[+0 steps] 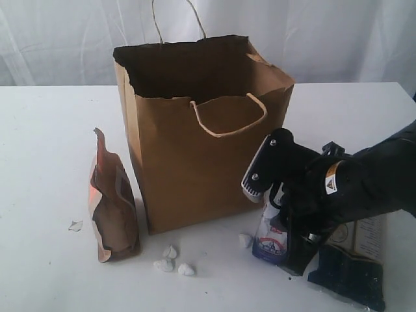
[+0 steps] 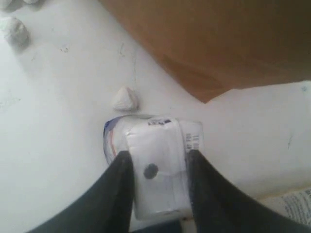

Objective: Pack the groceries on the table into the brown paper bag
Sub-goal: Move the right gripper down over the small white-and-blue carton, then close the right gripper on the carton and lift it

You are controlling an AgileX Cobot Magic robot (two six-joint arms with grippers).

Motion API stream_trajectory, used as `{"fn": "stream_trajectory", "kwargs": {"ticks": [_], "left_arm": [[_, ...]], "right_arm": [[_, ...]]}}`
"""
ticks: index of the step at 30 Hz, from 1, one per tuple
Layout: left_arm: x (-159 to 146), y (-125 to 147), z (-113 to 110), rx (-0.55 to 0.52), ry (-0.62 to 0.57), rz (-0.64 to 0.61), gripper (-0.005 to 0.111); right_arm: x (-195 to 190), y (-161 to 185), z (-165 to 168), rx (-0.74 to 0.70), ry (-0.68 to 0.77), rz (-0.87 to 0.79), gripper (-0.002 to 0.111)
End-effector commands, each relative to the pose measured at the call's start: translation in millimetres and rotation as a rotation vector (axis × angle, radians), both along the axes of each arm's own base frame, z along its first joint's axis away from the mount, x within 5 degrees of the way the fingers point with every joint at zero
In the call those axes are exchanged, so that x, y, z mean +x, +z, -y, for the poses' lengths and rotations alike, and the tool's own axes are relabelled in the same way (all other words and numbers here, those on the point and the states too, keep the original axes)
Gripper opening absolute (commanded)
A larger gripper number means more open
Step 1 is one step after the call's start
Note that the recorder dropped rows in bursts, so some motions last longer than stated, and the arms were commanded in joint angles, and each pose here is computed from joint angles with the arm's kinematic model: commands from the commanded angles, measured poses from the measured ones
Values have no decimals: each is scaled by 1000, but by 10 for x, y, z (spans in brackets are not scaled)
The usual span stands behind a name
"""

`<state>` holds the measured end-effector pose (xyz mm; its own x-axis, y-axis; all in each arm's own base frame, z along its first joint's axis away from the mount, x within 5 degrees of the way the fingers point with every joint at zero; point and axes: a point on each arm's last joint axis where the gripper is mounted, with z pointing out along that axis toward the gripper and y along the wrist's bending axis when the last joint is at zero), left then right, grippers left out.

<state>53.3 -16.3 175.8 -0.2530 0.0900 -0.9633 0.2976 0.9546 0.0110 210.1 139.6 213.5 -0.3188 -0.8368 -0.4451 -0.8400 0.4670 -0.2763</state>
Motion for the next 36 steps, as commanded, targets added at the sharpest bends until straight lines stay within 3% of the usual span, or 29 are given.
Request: {"fn": "stream_trajectory", "kwargs": {"ticks": [1, 8, 17, 19, 26, 36], "left_arm": [[-4, -8, -2, -6, 4, 3, 1], [-4, -8, -2, -6, 4, 3, 1], [-4, -8, -2, -6, 4, 3, 1], [-4, -8, -2, -6, 4, 3, 1], [-4, -8, -2, -6, 4, 3, 1], [-4, -8, -2, -6, 4, 3, 1]], "right_arm": [[-135, 26, 83, -9, -75, -109, 0], [-199, 164, 112, 54, -120, -91, 0], [-258, 192, 150, 26, -120, -130, 2], [-266, 188, 155, 18, -118, -138, 9], [-298, 190, 103, 54, -121, -163, 57], [-298, 194, 74, 76, -121, -160, 64]]}}
